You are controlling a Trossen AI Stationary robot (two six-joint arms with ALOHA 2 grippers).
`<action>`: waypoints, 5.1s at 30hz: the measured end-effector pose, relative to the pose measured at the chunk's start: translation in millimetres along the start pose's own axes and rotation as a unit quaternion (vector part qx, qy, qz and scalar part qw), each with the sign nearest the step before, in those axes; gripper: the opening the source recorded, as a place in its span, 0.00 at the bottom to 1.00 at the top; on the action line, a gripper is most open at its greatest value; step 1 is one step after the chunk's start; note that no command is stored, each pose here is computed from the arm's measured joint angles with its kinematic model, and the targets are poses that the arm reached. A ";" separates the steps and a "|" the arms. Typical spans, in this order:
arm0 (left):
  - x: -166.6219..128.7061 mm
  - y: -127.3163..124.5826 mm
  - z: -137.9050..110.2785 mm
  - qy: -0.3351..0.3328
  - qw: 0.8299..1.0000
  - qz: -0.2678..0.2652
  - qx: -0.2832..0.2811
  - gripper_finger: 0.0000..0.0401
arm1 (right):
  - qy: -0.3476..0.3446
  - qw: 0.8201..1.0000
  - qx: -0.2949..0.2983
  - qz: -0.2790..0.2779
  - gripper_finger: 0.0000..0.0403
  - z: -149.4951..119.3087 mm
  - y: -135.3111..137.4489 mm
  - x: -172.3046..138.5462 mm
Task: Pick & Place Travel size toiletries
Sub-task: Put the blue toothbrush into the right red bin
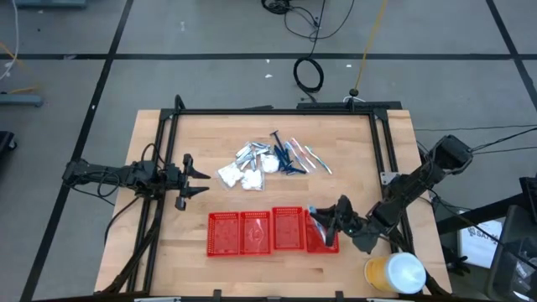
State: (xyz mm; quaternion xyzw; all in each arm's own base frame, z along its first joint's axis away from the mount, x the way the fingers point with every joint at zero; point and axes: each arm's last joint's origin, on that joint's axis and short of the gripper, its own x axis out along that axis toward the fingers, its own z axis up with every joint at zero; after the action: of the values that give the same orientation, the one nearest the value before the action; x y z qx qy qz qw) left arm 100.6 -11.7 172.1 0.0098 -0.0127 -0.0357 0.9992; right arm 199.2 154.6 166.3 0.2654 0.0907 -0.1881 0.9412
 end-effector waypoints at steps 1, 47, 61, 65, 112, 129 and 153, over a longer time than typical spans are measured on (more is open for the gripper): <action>0.0 0.0 0.0 0.000 1.000 0.000 0.000 0.41 | 0.004 1.000 -0.006 0.003 0.11 -1.1 0.5 -1.7; 0.0 0.0 0.0 0.000 1.000 0.000 0.000 0.41 | 0.082 0.966 -0.216 -0.114 0.50 89.6 -54.4 71.3; 0.0 0.0 0.0 0.000 1.000 0.000 0.000 0.41 | 0.231 0.924 -0.113 -0.282 0.49 119.0 -171.5 85.5; 0.0 0.0 0.0 0.000 1.000 0.000 0.000 0.41 | 0.231 0.926 -0.099 -0.282 0.48 104.7 -186.6 80.9; 0.0 0.0 0.0 0.000 1.000 0.000 0.000 0.41 | 0.118 0.973 -0.137 -0.145 0.04 66.4 -198.3 61.9; 0.0 0.0 0.0 0.000 1.000 0.000 0.000 0.41 | 0.021 0.986 -0.161 -0.026 0.04 98.4 -122.4 24.3; 0.0 0.0 0.0 0.000 1.000 0.000 0.000 0.41 | 0.026 0.999 0.026 0.005 0.04 9.1 8.2 -19.1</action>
State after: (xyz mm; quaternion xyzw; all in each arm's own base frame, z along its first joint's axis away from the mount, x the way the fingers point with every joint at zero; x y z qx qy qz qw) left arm 100.6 -11.7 172.1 0.0098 -0.0125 -0.0357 0.9992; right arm 185.7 162.0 183.0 0.2950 0.1087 -0.1792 0.9322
